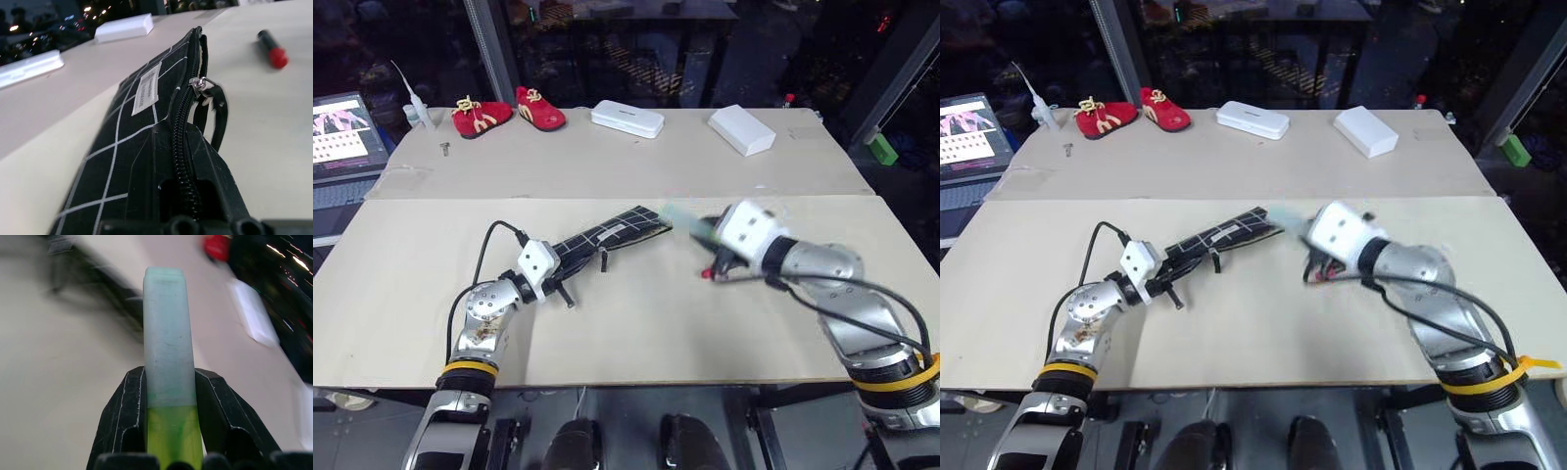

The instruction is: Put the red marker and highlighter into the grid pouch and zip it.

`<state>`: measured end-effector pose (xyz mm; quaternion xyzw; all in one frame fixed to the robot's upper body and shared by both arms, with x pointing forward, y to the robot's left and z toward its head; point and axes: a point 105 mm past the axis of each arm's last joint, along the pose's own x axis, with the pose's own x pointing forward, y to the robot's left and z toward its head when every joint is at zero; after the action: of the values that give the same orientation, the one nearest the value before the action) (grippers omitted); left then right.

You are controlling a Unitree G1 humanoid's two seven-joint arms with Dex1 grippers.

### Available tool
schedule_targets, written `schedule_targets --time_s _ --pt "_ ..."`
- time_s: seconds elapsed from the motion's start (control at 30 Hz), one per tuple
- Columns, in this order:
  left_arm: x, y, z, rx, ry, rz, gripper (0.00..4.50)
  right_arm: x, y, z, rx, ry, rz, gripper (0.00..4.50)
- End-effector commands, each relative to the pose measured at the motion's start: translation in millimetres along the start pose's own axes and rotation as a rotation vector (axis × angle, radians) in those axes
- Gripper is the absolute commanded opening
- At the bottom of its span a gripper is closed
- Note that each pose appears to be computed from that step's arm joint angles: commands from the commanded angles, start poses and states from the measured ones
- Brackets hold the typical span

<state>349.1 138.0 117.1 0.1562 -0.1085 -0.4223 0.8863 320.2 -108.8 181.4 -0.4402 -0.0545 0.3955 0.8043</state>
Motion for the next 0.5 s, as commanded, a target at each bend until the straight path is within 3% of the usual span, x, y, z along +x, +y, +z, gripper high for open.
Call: schedule_targets --time_s 0.03,0.5 --pt "5 0 16 0.026 -0.044 -0.03 0.0 4 -2 7 -0.12 -0.03 0.016 1.02" --pt "11 -7 23 0.023 -0.056 -0.053 0.0 8 -7 -16 -0.109 0.044 0.041 1.02"
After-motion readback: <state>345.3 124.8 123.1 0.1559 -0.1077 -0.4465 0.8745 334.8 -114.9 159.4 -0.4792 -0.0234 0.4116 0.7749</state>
